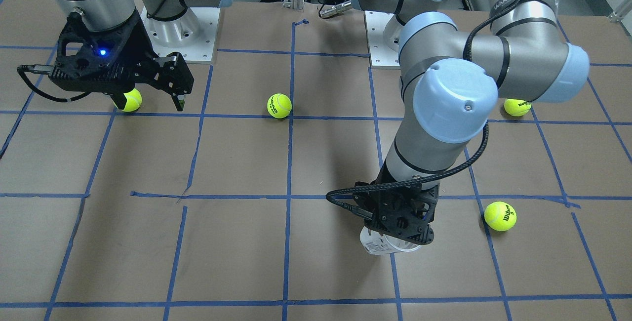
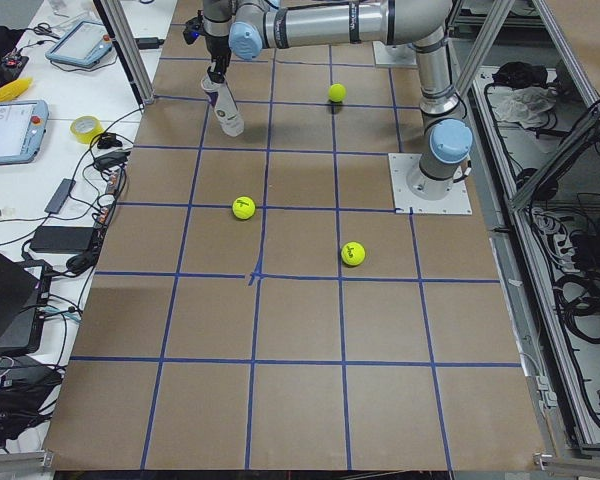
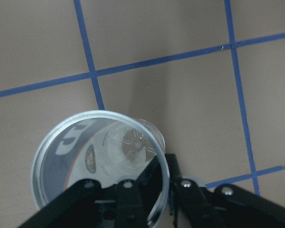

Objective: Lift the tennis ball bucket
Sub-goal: 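Lower the upright can onto the table with the left gripper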

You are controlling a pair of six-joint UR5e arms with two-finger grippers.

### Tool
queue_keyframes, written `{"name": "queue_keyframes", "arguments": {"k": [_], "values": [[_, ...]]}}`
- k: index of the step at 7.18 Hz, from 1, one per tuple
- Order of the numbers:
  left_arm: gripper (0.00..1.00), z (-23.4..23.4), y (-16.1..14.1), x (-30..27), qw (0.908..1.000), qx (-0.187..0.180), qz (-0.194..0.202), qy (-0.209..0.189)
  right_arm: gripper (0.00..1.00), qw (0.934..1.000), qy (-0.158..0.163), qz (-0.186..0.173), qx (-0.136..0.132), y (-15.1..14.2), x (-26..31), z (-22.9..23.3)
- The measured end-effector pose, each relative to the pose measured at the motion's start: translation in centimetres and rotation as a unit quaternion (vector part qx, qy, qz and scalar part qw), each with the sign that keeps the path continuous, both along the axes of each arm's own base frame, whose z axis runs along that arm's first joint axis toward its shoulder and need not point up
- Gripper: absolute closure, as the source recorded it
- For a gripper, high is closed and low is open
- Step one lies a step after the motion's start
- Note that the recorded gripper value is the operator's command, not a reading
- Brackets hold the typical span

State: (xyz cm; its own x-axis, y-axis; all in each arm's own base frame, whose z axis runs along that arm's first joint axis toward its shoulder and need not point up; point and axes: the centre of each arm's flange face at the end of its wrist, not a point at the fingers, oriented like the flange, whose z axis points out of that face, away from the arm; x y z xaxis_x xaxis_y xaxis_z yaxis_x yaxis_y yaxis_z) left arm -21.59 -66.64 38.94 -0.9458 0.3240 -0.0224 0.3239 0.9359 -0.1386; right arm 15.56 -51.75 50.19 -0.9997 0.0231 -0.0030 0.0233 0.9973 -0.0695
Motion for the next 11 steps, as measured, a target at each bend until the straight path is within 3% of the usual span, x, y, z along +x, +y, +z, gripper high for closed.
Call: {"name": "queue_keyframes", "arguments": {"k": [4, 8, 9, 10, 11], "values": [[1.0, -3.4, -0.3, -1.7, 0.9991, -0.037, -0.018, 0.001, 0.0, 1.0, -0.002, -0.001, 0.003, 0.1, 0.0, 0.0], [1.0, -3.8, 1.4, -4.2, 0.9989, -0.036, -0.031, 0.001, 0.0, 1.0, -0.006, -0.001, 0.003, 0.1, 0.2, 0.0], [0.81, -3.9, 1.7, -4.7, 0.9988, -0.035, -0.034, 0.0, 0.0, 1.0, -0.005, -0.001, 0.003, 0.1, 0.2, 0.0], [0.74, -4.1, 1.8, -5.0, 0.9988, -0.033, -0.036, 0.001, 0.0, 1.0, -0.005, 0.0, 0.002, 0.1, 0.2, 0.2], [0.27, -4.2, 1.9, -5.1, 0.9988, -0.032, -0.038, 0.002, 0.0, 1.0, -0.005, 0.0, 0.0, 0.2, 0.3, 0.3]]}}
